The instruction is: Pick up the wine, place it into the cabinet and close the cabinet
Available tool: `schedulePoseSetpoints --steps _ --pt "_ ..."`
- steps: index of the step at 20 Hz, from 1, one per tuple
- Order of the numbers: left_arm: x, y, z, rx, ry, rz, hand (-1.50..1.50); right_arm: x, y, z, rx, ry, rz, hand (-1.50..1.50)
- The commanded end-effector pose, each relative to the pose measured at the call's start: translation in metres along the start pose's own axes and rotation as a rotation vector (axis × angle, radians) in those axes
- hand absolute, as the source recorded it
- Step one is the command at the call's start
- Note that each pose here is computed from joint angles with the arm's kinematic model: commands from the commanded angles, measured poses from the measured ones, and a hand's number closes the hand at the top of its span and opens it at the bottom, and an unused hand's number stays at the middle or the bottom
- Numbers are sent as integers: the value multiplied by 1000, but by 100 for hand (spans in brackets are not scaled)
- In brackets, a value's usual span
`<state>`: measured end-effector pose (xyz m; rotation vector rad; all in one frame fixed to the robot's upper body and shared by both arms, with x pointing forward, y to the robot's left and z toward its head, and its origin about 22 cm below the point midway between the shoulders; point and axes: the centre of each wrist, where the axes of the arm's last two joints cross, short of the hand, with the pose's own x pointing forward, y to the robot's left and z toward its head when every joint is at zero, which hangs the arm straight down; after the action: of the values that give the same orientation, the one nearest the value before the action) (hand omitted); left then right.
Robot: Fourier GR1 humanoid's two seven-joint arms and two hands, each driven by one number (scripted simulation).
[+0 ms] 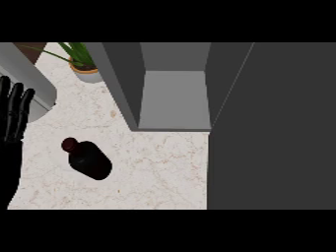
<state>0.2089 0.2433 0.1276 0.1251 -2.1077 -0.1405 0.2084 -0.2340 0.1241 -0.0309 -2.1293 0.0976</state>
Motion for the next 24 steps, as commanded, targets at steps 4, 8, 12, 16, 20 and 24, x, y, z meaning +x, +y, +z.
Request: schedulePoseSetpoints --steps 4,8,12,16,20,24 --pt "11 -2 0 -356 -101 156 -150 12 4 13 14 14 25 -150" --pt "-3 -46 27 -536 82 474 -150 17 20 27 198 113 -142 -150" --pt "26 -34 37 -587 117 536 -150 37 16 31 219 128 -155 -150" --pt "49 -34 44 -582 128 553 -150 71 7 42 229 134 -150 -150" --pt "84 -26 46 -599 125 556 -150 88 4 40 222 128 -154 -150" --pt "101 -36 61 -570 113 559 -150 88 5 36 210 146 -140 -150"
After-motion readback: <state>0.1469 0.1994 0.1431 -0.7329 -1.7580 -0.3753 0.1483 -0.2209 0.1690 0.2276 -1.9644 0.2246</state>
